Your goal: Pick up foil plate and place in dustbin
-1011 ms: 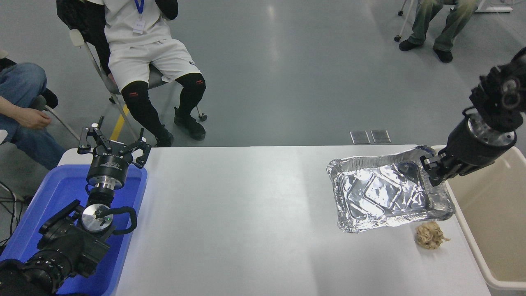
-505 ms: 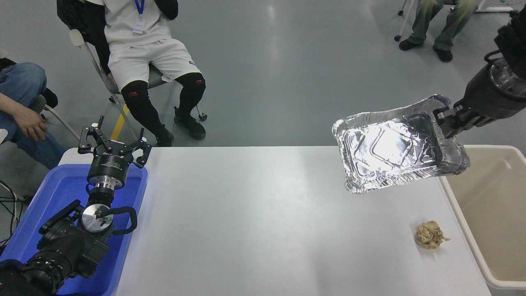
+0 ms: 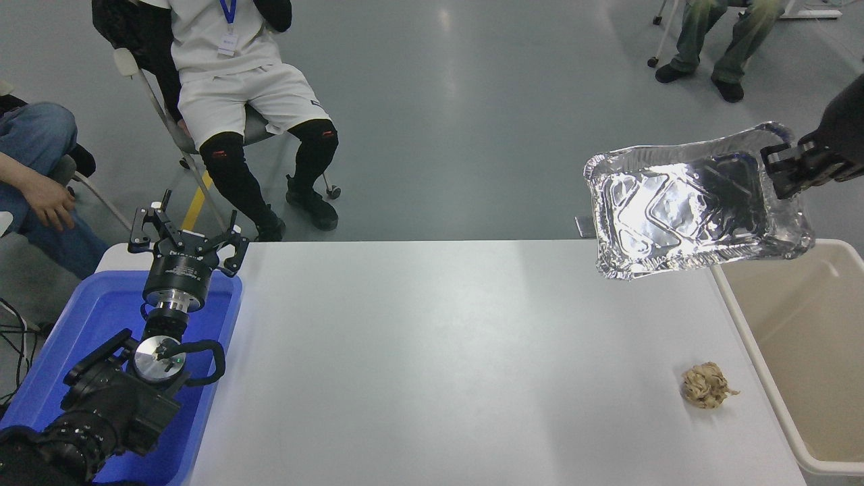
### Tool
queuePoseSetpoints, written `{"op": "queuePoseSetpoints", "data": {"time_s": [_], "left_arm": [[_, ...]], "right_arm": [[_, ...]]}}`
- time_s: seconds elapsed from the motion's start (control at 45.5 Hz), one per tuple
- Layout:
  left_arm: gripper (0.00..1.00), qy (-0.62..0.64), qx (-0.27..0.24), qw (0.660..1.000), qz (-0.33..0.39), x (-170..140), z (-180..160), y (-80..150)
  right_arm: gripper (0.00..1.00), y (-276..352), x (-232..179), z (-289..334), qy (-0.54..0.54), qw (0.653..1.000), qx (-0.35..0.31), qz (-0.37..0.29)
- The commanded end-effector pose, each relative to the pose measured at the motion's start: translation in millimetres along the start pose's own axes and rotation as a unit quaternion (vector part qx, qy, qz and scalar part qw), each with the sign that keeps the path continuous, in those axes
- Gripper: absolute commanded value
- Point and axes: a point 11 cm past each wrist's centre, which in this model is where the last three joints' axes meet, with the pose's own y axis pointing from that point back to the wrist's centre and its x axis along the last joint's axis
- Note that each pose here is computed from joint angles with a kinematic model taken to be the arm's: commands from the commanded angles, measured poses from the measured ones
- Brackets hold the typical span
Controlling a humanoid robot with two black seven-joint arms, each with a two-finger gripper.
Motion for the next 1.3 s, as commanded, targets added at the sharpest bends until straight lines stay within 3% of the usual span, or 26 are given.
{"op": "queuePoseSetpoints", "data": {"time_s": [0.0, 0.286, 0.484, 0.615, 0.879, 1.275], "left_arm": [[0.99, 0.000, 0.000, 1.000, 0.000, 0.0, 0.0, 0.0], [0.99, 0.000, 0.000, 1.000, -0.001, -0.2, 0.0, 0.0], [0.99, 0.000, 0.000, 1.000, 0.000, 0.0, 0.0, 0.0], [0.99, 0.000, -0.001, 1.000, 0.000, 0.0, 0.2, -0.1], [0.99, 0.001, -0.002, 1.000, 0.000, 0.0, 0.5, -0.1], [0.99, 0.001, -0.002, 1.000, 0.000, 0.0, 0.5, -0.1]], "right_arm": [[0.00, -0.9, 7.7, 71.9, -0.108, 0.993, -0.015, 0.041], [0.00, -24.2, -20.4, 138.7, -0.252, 0.964, 0.038, 0.069], [0.00, -43.4, -53.3, 188.4, -0.339, 0.938, 0.027, 0.069], [0.00, -63.9, -73.1, 196.2, -0.404, 0.912, 0.051, 0.053], [0.00, -95.5, -91.2, 213.8, -0.506, 0.855, 0.054, 0.096], [0.00, -160.5, -118.9, 215.1, -0.583, 0.799, 0.020, 0.147]]}}
